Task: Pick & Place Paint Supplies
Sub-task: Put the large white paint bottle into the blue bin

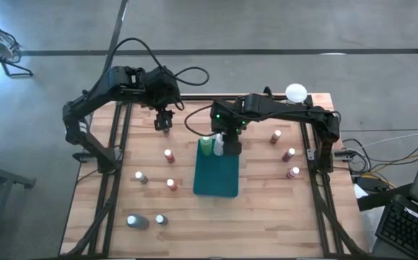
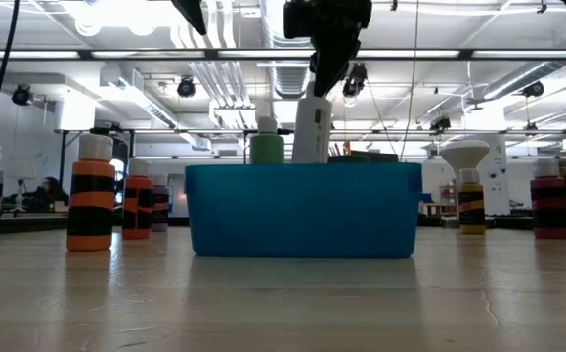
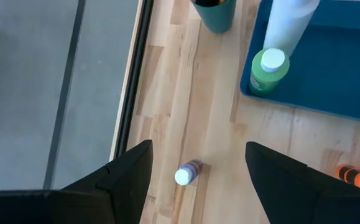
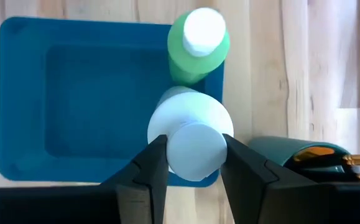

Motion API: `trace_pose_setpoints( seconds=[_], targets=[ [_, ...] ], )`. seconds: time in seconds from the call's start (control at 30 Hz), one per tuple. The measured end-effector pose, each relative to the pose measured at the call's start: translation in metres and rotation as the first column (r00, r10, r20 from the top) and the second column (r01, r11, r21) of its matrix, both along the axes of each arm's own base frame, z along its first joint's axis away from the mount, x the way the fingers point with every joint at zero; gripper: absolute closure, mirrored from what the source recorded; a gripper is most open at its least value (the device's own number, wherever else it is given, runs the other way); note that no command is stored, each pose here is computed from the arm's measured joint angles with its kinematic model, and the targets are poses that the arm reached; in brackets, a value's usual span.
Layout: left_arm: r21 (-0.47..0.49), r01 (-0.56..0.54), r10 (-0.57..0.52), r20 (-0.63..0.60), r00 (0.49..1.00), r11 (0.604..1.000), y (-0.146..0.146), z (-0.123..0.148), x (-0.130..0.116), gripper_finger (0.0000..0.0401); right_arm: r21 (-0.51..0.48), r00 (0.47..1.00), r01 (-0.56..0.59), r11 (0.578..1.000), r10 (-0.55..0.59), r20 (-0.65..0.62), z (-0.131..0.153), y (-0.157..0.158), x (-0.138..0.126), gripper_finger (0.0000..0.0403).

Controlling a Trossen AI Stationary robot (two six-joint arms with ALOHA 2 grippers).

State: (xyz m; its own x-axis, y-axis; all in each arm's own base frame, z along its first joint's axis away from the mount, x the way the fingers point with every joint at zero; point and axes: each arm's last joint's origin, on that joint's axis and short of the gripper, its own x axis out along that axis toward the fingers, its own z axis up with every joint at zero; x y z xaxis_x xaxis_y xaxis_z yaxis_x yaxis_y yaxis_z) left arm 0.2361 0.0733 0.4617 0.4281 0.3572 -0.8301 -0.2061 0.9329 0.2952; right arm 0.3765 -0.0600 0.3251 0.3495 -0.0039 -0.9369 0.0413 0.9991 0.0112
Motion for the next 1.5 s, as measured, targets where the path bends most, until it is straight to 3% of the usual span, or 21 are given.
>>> trace_pose_setpoints(
  seconds=[0.5,0.93,1.23,1.5],
  targets=[
    [0.013,0.005,-0.005,0.035,0.999,1.000,-0.002,0.006,-0.006,0.0139,0.051,0.999,0.040,0.998,-0.040,-0.012,-0.034,-0.024,-0.001,0.0289],
    [0.012,0.003,-0.003,0.037,0.999,1.000,-0.002,0.006,-0.006,0.0139,0.047,0.999,0.039,0.998,-0.039,-0.001,-0.038,-0.025,0.001,0.0289],
    [0.008,0.002,-0.002,0.038,0.999,1.000,-0.002,0.006,-0.007,0.0139,0.063,0.998,0.034,0.997,-0.031,-0.048,-0.057,-0.029,0.011,0.0289],
    [0.005,0.001,-0.001,0.029,1.000,1.000,-0.002,0.005,-0.007,0.0139,0.059,0.999,0.050,0.997,-0.049,-0.020,-0.052,-0.029,0.009,0.0287]
  ],
)
